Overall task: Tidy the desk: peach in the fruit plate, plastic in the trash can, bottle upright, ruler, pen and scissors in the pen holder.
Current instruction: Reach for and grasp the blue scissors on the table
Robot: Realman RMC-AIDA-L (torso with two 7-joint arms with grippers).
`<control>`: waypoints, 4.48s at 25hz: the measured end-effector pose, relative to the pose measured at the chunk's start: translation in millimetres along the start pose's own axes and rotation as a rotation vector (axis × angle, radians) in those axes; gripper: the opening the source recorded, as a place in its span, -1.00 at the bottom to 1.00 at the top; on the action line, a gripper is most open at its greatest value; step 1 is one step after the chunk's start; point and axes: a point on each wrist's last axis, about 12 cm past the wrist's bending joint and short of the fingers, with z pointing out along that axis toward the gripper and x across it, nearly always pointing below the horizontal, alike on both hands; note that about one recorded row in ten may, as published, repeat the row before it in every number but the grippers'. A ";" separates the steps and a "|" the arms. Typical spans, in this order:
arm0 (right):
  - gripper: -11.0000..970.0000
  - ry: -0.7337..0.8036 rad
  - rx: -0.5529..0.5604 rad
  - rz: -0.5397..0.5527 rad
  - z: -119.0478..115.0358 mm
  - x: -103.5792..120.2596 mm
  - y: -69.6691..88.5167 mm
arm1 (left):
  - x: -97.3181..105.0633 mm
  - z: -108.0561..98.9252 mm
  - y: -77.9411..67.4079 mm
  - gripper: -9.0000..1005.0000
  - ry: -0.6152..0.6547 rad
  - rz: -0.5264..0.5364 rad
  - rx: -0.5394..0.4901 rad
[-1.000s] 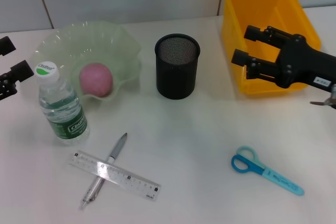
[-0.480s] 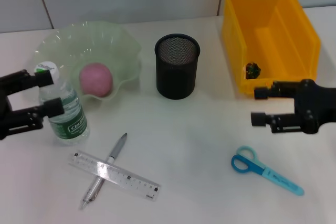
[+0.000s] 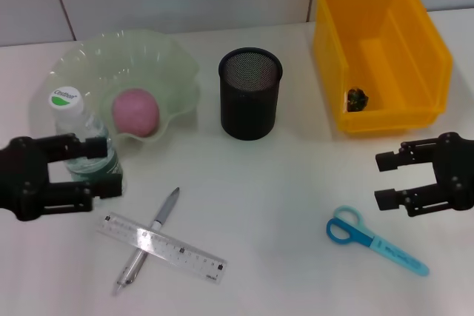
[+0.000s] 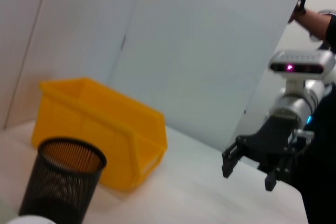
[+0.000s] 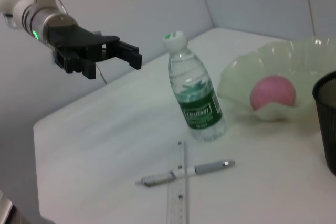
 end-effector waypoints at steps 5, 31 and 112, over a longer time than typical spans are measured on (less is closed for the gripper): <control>0.54 0.027 0.004 0.000 -1.5 -0.6 -1.8 | -6.1 9.0 -4.5 0.60 0.078 -0.033 -0.006; 0.54 0.466 0.126 0.024 31.8 -53.8 10.6 | -6.9 20.0 -4.3 0.59 0.099 -0.073 0.026; 0.44 0.876 0.426 0.088 133.0 -50.9 43.2 | 0.9 47.6 0.5 0.58 0.235 0.038 0.089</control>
